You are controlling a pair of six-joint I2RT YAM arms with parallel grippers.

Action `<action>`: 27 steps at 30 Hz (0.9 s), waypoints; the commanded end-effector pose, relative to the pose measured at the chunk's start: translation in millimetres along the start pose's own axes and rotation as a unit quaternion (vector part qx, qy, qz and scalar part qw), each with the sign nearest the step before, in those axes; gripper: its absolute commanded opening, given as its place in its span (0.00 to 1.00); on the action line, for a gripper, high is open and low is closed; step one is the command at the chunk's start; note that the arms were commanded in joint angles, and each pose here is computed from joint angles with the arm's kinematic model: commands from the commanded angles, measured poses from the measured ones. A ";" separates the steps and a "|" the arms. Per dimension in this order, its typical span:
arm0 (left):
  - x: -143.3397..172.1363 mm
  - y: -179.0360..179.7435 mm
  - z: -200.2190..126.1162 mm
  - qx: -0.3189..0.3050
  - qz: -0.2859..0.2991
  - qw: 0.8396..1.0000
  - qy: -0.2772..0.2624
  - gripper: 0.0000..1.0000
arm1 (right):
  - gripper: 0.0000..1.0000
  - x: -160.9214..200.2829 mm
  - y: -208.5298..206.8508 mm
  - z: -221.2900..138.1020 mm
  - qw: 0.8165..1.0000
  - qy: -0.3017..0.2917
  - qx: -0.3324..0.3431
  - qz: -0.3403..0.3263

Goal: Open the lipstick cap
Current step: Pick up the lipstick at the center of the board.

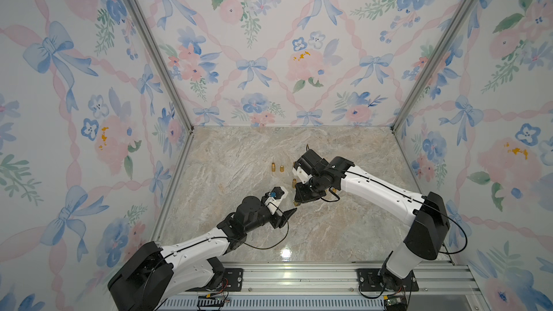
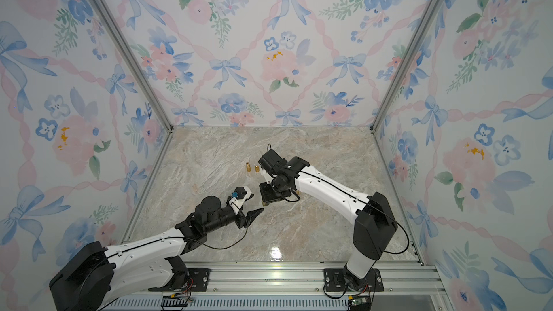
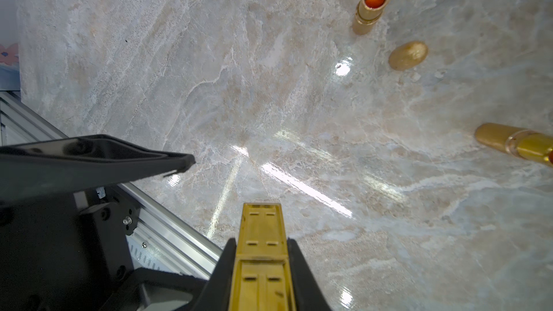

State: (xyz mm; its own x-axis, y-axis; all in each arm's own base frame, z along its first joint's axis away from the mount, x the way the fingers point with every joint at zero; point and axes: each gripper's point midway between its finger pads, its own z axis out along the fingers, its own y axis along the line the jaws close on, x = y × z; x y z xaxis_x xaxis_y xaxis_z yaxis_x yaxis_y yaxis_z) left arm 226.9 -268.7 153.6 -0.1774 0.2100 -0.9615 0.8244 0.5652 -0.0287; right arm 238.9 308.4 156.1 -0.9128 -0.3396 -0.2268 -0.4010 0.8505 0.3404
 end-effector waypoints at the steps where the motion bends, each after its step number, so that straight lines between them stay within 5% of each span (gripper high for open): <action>1: -18.5 -13.2 6.8 0.037 0.020 0.999 -0.026 0.68 | 0.23 1.1 16.7 -26.8 0.999 -0.008 -0.047 -0.012; 22: -22.6 -6.4 21.1 0.015 0.013 0.999 -0.035 0.07 | 0.23 -0.7 21.5 -29.7 0.997 -0.009 -0.080 0.006; 27: -19.8 -3.5 20.1 0.004 0.009 0.999 -0.032 0.00 | 0.28 -4.5 22.4 -35.8 0.996 -0.024 -0.080 0.002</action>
State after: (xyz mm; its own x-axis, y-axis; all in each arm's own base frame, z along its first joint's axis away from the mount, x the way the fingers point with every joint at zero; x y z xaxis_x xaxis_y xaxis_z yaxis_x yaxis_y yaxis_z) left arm 229.6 -296.2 162.9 -0.1301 0.1918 -0.9728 0.8660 0.4998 -0.0173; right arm 229.4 316.0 180.1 -0.9074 -0.3489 -0.2345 -0.4196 0.7846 0.4563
